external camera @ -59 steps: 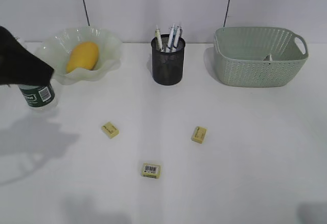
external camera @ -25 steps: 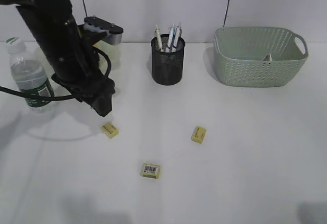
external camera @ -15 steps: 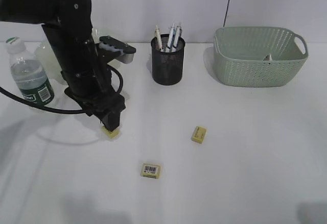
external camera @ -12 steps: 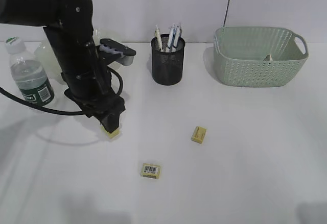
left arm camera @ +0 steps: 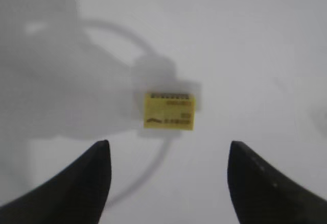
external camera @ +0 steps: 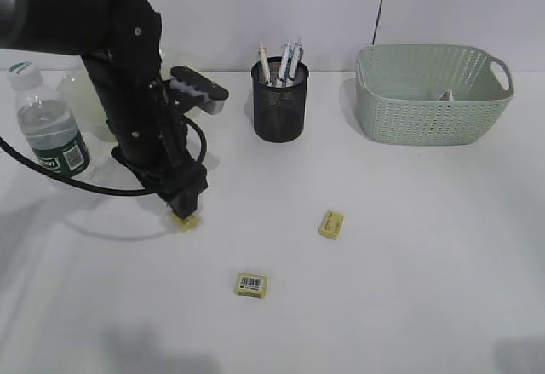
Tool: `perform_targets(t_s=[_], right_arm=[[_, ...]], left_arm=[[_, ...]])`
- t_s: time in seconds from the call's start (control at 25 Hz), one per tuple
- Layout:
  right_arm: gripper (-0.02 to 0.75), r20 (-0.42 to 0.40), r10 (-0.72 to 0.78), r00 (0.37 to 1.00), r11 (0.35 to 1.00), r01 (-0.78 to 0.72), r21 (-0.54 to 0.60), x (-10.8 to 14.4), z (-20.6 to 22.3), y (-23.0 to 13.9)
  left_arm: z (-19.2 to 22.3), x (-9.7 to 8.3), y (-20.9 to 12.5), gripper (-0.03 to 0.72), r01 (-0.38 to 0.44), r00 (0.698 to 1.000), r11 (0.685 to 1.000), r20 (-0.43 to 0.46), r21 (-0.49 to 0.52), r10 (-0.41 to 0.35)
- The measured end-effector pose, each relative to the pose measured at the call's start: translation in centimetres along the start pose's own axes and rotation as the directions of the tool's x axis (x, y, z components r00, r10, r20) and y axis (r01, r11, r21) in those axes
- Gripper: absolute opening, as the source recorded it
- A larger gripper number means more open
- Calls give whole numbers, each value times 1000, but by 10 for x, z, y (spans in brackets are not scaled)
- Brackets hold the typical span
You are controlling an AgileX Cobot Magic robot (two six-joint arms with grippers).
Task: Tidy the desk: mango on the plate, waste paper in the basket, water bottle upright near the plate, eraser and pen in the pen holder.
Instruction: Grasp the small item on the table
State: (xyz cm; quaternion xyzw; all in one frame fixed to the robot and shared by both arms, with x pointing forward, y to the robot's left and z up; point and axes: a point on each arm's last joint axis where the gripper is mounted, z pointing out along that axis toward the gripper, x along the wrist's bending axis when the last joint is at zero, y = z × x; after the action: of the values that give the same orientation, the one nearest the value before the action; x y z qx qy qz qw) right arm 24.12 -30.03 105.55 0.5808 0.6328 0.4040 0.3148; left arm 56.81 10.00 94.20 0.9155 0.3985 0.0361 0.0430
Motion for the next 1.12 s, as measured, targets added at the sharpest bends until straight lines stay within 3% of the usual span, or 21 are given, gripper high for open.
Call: perform_targets(t_s=[0.52, 1.12], right_arm=[[498, 0, 0, 1000, 1000, 0, 0, 0, 0, 0], [498, 0, 0, 1000, 1000, 0, -1, 0, 0, 0]], left_arm=[[33, -1, 15, 534, -16, 1000, 998, 8, 69, 16], [48, 0, 15, 401, -24, 1000, 995, 6, 102, 23]])
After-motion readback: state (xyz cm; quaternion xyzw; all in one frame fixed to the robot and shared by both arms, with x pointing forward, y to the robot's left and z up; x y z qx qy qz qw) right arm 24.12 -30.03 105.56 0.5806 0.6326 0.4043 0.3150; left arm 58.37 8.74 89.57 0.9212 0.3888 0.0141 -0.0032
